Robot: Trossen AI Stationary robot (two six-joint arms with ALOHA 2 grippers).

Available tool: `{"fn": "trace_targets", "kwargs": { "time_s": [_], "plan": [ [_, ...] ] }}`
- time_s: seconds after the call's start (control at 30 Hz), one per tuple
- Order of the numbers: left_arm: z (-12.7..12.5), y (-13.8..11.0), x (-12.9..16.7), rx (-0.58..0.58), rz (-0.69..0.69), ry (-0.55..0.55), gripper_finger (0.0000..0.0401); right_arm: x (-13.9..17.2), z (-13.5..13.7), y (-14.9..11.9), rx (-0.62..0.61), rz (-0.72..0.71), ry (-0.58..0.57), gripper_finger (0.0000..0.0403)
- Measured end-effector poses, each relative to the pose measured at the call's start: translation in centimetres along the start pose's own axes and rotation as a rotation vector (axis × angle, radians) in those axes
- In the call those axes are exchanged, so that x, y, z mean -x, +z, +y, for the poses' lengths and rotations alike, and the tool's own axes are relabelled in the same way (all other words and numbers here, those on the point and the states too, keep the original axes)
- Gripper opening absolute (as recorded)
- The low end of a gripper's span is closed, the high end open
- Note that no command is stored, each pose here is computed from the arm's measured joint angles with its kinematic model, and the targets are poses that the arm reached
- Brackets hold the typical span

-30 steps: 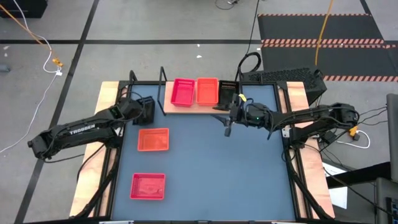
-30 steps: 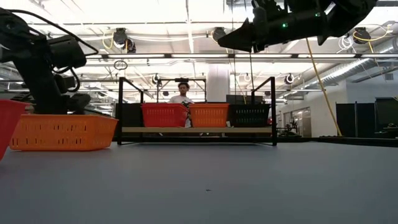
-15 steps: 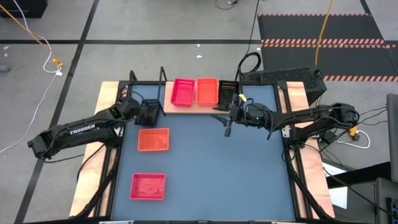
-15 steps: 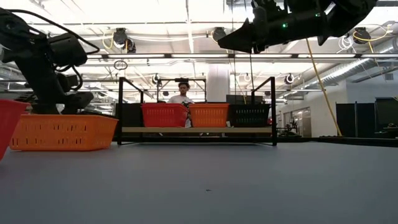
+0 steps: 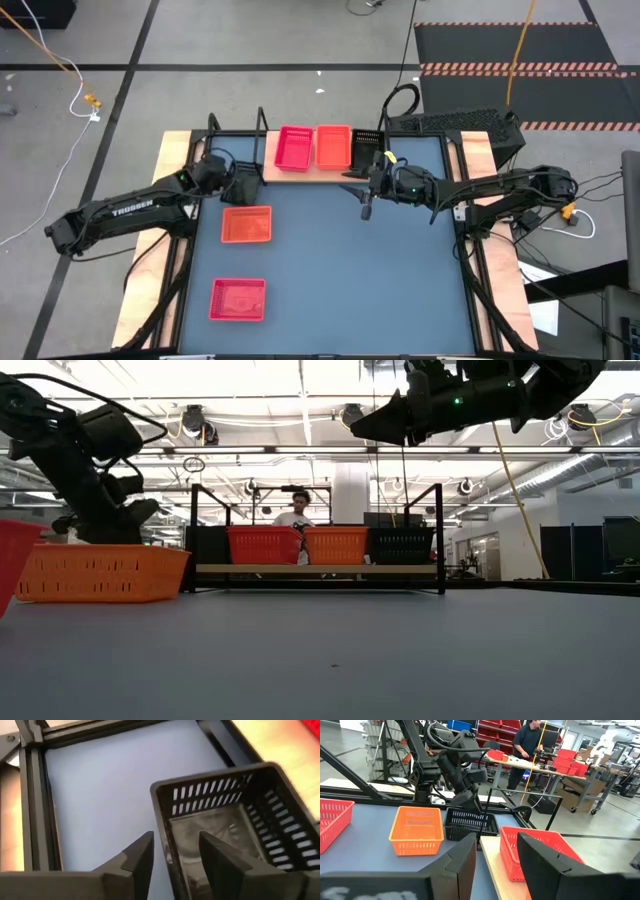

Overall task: Stack baskets on shelf by color
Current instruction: Stack the black bin on the black bin on the shelf

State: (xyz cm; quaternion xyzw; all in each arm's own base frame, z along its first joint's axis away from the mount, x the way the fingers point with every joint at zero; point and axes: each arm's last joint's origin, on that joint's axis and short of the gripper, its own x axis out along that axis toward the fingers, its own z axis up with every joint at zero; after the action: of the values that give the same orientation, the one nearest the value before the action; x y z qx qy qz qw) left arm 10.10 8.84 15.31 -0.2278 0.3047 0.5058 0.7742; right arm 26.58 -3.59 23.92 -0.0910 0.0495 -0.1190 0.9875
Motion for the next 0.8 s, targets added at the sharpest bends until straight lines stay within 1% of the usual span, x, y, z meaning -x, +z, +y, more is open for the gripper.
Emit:
{"fn": "trace_targets", "kwargs": {
  "time_s": [0.23, 0.3, 0.47, 0.53, 0.6, 0.7, 0.8],
  "plan": [
    [0.4, -1.0, -0.2, -0.011, 0.112, 0.054, 0.0103, 0.0, 0.0, 0.0, 0.0, 0.0, 0.001, 0.0139],
    [0.4, -1.1, -0.3, -0.015, 0.124, 0.056, 0.0085, 0.0, 0.0, 0.0, 0.0, 0.0, 0.001, 0.0139],
    [0.3, -1.0, -0.3, -0.033, 0.114, 0.034, 0.0016, 0.0, 0.0, 0.1, -0.001, -0.005, 0.0, 0.0139],
    [0.3, -1.0, -0.2, -0.02, 0.109, 0.032, 0.001, 0.0, 0.0, 0.0, 0.0, -0.005, 0.0, 0.0139],
    [0.3, -0.6, 0.1, 0.019, 0.107, 0.048, 0.0011, 0.0, 0.0, 0.1, 0.0, -0.005, 0.0, 0.0139],
    [0.2, 0.9, 1.2, 0.039, 0.088, 0.111, 0.0007, 0.0, 0.0, 0.1, 0.001, -0.005, 0.0, 0.0139],
    [0.0, 3.0, 2.8, 0.036, 0.032, 0.161, 0.0007, 0.0, 0.0, 0.1, 0.002, -0.005, 0.001, 0.0139]
  ]
}}
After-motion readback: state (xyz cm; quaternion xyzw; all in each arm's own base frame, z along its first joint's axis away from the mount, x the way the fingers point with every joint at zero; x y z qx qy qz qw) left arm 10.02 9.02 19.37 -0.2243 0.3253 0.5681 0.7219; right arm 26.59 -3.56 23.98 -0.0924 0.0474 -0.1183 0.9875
